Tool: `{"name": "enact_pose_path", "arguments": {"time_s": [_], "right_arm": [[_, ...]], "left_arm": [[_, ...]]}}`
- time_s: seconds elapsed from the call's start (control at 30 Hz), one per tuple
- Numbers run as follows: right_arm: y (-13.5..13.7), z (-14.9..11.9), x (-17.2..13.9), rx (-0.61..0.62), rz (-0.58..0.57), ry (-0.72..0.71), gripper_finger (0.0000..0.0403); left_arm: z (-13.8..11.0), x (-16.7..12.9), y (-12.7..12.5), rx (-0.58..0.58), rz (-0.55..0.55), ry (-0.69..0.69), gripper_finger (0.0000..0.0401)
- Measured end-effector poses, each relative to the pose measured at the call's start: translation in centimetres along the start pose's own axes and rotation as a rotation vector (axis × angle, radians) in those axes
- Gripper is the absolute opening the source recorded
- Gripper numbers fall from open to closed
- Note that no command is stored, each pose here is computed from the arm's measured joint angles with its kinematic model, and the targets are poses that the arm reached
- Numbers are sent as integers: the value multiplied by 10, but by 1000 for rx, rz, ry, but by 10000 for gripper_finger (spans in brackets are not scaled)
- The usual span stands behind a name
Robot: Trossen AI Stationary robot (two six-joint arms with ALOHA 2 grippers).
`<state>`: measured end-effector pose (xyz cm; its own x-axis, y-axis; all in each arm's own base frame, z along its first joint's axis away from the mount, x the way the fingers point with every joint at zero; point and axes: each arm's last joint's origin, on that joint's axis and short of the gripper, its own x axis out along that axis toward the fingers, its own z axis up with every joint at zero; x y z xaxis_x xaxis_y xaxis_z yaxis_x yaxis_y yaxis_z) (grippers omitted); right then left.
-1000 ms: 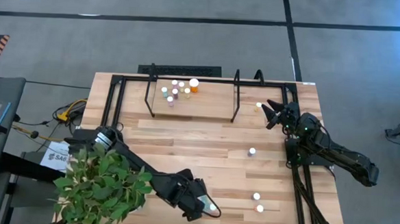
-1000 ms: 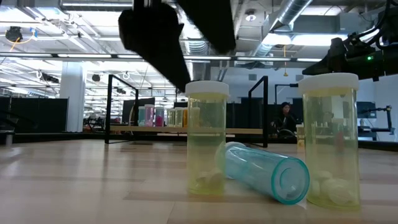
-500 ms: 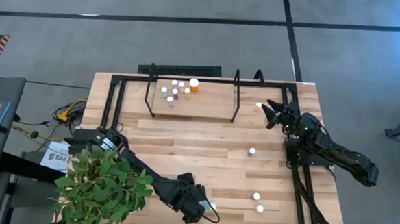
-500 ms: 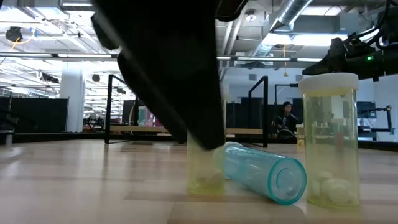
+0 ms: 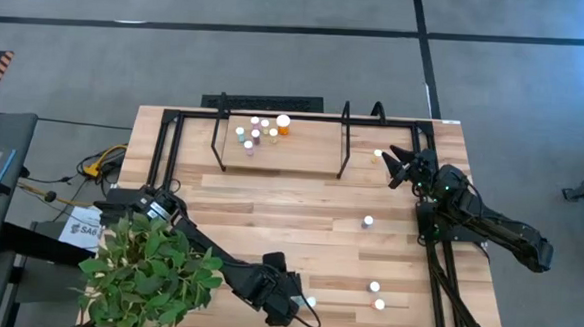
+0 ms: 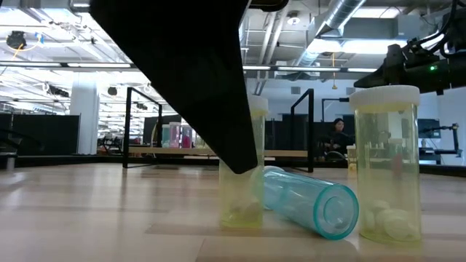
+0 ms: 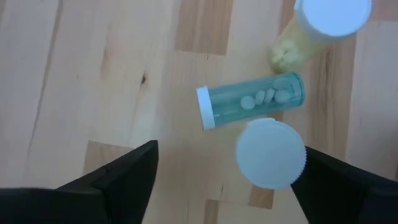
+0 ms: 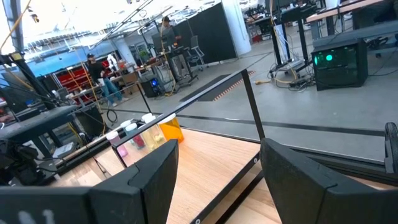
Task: Pick and place medicine bottles onto shelf by color
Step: Put the yellow pill bottle on the shelf
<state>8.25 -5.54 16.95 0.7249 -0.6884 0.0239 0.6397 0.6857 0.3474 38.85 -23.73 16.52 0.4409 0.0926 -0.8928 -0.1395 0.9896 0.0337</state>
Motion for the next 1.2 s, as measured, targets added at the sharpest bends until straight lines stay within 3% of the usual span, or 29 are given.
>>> {"name": "enact_pose_path", "arguments": {"time_s": [0.7, 0.83, 1.2], "right_arm": [[0, 0, 0, 0, 0, 0, 249], [0, 0, 0, 0, 0, 0, 249], [0, 0, 0, 0, 0, 0, 249]], "left_arm": [[3, 0, -2, 7, -64, 0, 100], [6, 1, 1, -2, -80, 8, 84], [20, -5, 13, -6, -98, 63, 92]]}}
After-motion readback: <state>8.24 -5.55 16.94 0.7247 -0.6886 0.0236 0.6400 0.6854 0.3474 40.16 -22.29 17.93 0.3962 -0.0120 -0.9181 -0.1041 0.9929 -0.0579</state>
